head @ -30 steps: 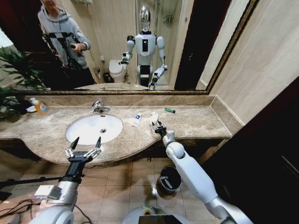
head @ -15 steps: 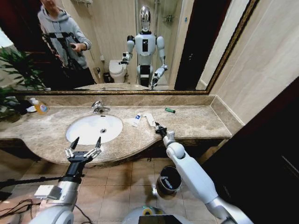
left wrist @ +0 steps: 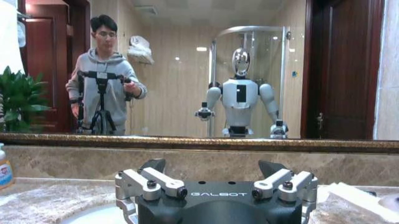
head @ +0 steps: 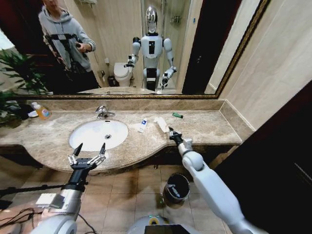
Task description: Pick up the trash from the sink and place it in the trash bin.
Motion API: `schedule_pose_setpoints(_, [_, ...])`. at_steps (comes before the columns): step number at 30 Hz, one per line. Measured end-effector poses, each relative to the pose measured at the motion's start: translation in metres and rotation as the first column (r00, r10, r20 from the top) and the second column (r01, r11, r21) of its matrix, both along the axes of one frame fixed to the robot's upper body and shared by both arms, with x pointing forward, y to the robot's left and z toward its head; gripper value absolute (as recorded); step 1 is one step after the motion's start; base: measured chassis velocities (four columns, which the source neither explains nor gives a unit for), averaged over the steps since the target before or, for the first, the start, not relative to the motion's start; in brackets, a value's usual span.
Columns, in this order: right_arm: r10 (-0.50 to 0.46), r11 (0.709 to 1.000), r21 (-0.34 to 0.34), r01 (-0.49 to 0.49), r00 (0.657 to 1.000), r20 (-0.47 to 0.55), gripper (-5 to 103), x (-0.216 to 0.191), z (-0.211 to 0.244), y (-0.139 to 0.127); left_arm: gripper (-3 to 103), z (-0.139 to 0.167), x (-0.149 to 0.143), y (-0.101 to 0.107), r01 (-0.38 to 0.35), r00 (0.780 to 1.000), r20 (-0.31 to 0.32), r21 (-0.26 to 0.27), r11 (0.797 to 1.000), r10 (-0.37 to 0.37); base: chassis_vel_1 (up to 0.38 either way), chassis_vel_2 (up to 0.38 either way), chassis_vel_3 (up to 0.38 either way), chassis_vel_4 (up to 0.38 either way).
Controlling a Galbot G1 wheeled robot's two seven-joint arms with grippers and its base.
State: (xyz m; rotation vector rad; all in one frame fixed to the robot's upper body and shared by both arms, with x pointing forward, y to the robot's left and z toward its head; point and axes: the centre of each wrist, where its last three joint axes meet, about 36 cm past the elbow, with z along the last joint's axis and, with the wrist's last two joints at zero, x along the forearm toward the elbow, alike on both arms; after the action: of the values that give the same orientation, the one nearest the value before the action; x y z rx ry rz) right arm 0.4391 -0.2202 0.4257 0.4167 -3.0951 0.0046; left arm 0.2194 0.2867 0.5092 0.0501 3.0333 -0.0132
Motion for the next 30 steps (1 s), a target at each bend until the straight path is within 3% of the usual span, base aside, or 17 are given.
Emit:
schedule_pose_setpoints(7, [-0.01, 0.998, 0.055, 0.007, 0.998, 0.066, 0, -0.052, 0.002, -0.007, 100, 0.0, 0.0, 0.0, 0.0, 1.0, 0.0, 0.0, 1.0, 0.0, 0.0, 0.0, 0.0, 0.0])
schedule_pose_setpoints(11, [-0.12, 0.992, 0.055, 0.115, 0.99, 0.08, 0, -0.094, -0.007, -0.021, 100, 0.0, 0.0, 0.0, 0.0, 1.0, 0.0, 0.0, 1.0, 0.0, 0.0, 0.0, 0.0, 0.0])
schedule_pose_setpoints(13, [-0.131, 0.991, 0.051, 0.127, 0.988, 0.08, 0, -0.099, -0.008, -0.023, 100, 0.0, 0.0, 0.0, 0.0, 1.0, 0.0, 0.0, 1.0, 0.0, 0.0, 0.0, 0.0, 0.0])
schedule_pose_setpoints(21, [-0.23, 0.972, -0.025, 0.233, 0.97, 0.077, 0, -0.161, -0.031, -0.036, 100, 0.0, 0.0, 0.0, 0.0, 1.0, 0.0, 0.0, 1.0, 0.0, 0.0, 0.0, 0.0, 0.0])
schedule_pose_setpoints(30, [-0.197, 0.971, -0.137, 0.197, 0.98, 0.017, 0, -0.231, -0.067, -0.022, 100, 0.0, 0.0, 0.0, 0.0, 1.0, 0.0, 0.0, 1.0, 0.0, 0.0, 0.0, 0.0, 0.0])
